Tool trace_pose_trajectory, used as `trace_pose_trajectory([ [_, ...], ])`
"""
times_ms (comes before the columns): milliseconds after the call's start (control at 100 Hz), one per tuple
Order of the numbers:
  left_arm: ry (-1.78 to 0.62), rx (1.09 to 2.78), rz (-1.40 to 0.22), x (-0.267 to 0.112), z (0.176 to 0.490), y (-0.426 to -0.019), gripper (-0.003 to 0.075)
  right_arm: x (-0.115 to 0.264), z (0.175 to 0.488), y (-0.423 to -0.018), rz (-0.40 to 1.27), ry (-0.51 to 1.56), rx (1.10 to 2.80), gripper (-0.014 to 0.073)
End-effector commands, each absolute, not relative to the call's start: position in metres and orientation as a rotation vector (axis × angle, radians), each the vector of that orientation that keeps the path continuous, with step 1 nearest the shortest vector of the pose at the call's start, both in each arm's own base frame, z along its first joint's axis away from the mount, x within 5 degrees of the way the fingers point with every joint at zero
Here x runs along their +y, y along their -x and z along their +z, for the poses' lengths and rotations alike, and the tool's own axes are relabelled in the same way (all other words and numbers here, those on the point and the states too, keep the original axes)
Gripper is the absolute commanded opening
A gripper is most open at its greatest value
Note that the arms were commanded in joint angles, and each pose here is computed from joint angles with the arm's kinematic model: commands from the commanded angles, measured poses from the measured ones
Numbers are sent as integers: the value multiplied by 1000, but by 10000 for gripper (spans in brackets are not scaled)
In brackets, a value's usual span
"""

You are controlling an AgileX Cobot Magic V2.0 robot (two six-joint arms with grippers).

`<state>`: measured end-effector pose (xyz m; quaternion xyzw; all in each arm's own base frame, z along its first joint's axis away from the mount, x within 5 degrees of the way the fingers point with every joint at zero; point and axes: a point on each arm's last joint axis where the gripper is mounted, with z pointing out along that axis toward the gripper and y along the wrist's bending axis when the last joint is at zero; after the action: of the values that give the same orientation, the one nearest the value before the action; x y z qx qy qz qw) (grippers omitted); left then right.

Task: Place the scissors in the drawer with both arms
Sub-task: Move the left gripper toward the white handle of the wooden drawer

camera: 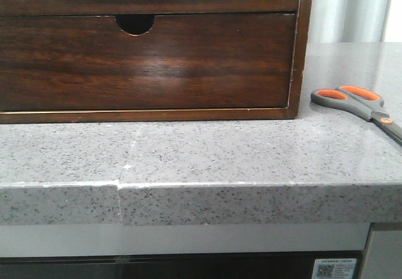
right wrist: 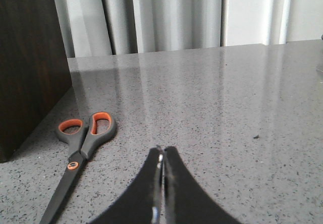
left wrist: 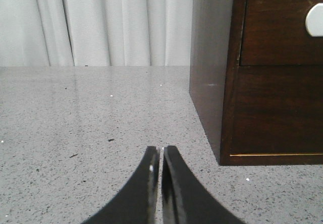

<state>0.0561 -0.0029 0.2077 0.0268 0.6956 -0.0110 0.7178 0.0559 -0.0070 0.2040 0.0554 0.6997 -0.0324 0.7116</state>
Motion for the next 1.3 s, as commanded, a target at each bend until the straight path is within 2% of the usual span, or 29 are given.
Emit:
trace_pose_trajectory([
  [0, -63, 1443, -35, -4, 210, -54, -22, -7, 203, -55, -81, -115, 1477, -61],
  [410, -61, 1464, -36, -3, 208, -54, -22, -7, 198, -55, -80, -119, 1523, -61],
  [540, 67, 1446, -175, -3, 211, -54, -22, -7, 199, -55, -77, -122, 1520, -61],
  [670, 79, 1424, -191, -3, 219, -52, -22, -7, 204, -55, -74, -123, 1497, -61],
  [880, 18, 1447, -138, -4, 258, -49, -22, -7, 223, -56, -36, -157, 1524, -61],
  [1090, 7, 1517, -124, -5, 297, -67, -22, -9, 257, -72, -34, -165, 1598, -61],
  [1290, -35, 1489, -65, -6, 306, -87, -22, -12, 289, -97, -33, -169, 1644, -61],
])
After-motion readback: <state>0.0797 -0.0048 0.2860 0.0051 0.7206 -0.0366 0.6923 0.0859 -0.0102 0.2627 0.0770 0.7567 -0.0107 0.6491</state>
